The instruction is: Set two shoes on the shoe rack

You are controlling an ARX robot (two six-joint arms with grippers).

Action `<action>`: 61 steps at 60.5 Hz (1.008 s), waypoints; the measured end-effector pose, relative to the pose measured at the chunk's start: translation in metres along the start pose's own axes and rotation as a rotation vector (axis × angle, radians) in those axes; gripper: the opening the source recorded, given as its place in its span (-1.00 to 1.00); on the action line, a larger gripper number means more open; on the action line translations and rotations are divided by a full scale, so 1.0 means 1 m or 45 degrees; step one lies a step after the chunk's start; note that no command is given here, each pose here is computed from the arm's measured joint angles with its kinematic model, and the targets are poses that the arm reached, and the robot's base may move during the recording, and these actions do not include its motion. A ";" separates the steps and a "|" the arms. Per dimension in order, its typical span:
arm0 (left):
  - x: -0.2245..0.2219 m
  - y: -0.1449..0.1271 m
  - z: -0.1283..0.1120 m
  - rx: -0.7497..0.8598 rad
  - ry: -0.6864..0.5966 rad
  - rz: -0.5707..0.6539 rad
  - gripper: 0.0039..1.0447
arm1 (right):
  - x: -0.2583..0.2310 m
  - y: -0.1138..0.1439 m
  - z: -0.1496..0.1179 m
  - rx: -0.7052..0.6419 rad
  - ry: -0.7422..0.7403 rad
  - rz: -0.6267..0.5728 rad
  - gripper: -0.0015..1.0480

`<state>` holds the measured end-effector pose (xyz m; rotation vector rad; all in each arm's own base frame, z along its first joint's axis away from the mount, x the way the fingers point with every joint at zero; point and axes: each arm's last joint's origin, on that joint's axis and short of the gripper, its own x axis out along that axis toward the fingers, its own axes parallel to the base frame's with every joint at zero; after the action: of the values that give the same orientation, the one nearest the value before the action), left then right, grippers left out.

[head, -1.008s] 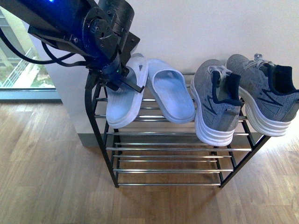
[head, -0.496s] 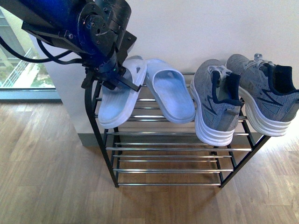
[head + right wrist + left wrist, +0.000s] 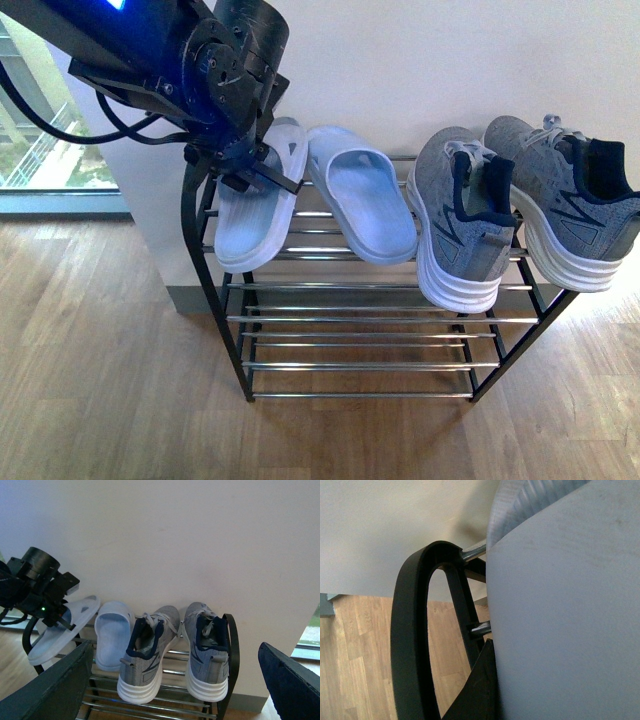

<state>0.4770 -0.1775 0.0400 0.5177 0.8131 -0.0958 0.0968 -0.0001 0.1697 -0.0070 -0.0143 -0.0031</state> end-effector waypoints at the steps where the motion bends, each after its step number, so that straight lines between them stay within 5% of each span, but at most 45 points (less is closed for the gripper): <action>1: 0.001 -0.001 0.000 0.001 0.000 0.000 -0.97 | 0.000 0.000 0.000 0.000 0.000 0.000 0.82; 14: 0.005 -0.002 0.011 -0.077 -0.046 0.003 -0.92 | 0.000 0.000 0.000 0.000 0.000 0.000 0.82; 47: -0.021 0.000 0.018 -0.189 -0.021 -0.134 0.81 | 0.000 0.000 0.000 0.000 0.000 0.000 0.82; 61: -0.054 0.015 0.038 -0.228 -0.127 -0.202 0.83 | 0.000 0.000 0.000 0.000 0.000 0.000 0.82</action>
<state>0.4691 -0.1889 0.1057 0.2772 0.7559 -0.1920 0.0968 -0.0001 0.1697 -0.0070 -0.0143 -0.0031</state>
